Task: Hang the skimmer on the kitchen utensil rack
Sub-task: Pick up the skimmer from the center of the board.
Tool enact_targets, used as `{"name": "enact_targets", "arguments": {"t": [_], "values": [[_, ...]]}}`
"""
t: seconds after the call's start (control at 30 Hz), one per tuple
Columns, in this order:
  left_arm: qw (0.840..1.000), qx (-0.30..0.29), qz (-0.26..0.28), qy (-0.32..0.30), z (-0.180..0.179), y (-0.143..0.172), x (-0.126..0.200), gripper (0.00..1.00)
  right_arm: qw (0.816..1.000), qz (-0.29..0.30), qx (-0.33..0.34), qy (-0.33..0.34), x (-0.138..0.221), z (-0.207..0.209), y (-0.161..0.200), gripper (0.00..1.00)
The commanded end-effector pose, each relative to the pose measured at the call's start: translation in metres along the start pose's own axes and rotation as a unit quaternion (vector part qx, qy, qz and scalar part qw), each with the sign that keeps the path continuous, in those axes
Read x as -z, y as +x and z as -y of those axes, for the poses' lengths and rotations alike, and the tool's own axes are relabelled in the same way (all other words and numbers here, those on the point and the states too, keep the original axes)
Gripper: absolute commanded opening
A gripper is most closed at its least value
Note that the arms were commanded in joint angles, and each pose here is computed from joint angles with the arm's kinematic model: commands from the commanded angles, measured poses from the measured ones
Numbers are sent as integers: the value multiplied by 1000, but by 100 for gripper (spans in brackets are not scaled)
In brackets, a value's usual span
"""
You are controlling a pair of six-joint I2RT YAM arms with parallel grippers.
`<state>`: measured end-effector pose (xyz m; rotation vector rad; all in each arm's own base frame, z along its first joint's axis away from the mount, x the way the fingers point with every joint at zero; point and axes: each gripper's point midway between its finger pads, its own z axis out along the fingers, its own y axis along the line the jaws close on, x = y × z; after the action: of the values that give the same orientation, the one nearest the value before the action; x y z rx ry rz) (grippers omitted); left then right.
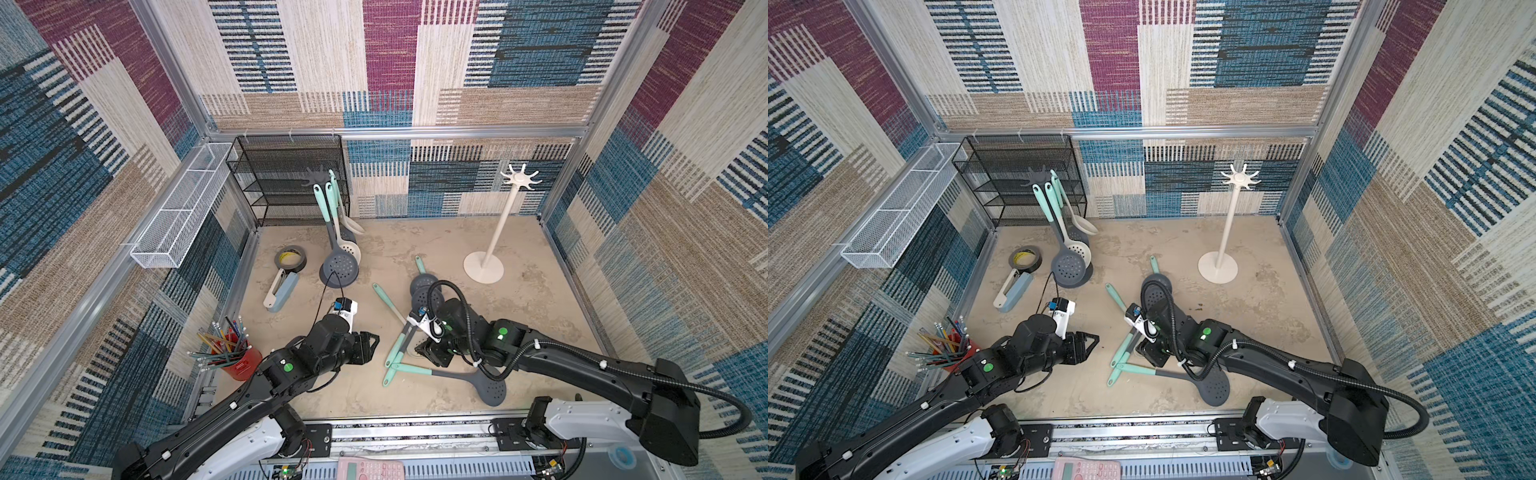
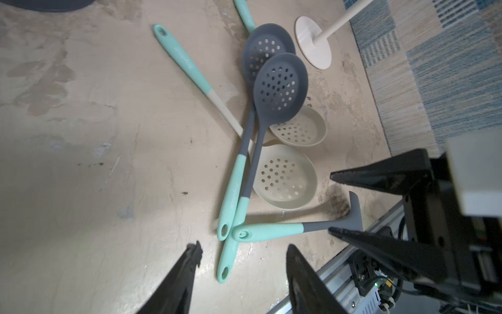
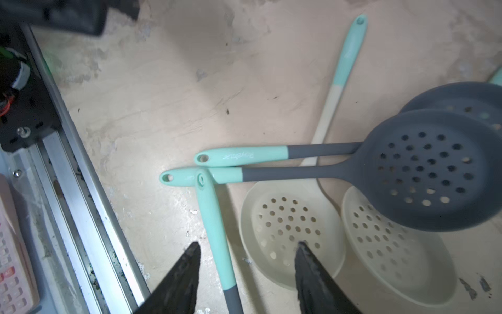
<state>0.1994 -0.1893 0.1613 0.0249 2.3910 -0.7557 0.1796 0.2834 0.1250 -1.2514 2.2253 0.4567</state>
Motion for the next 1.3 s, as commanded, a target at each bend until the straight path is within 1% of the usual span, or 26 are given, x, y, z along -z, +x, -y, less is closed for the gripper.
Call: {"name": "enact_targets", "arguments": {"t": [0.0, 0.2, 0.27, 0.37, 0.47, 0.63, 0.83, 1.13, 1.27], "values": [[998, 43, -15, -43, -21, 5, 3, 54, 999, -28, 36, -11, -12, -12, 7, 57], [996, 75, -18, -41, -25, 0, 4, 54, 996, -63, 60, -9, -32, -20, 19, 55], [996, 80, -14, -29, -22, -3, 5, 57, 995, -74, 67, -3, -39, -19, 23, 55], [996, 83, -21, -17, -20, -4, 4, 59, 993, -90, 73, 8, -48, -16, 30, 54], [995, 88, -35, -30, -23, -3, 4, 60, 991, -106, 80, 13, -56, -13, 37, 53], [992, 94, -57, -57, -32, 1, 2, 59, 989, -115, 87, 3, -67, -17, 44, 51], [991, 96, -71, -64, -32, 1, -1, 59, 988, -128, 88, 3, -78, -17, 52, 48], [992, 81, -66, -66, -29, -6, 5, 58, 987, -132, 88, 13, -79, -14, 53, 37], [993, 76, -58, -68, -30, -7, 10, 57, 988, -128, 87, 17, -77, -14, 50, 28]]}}
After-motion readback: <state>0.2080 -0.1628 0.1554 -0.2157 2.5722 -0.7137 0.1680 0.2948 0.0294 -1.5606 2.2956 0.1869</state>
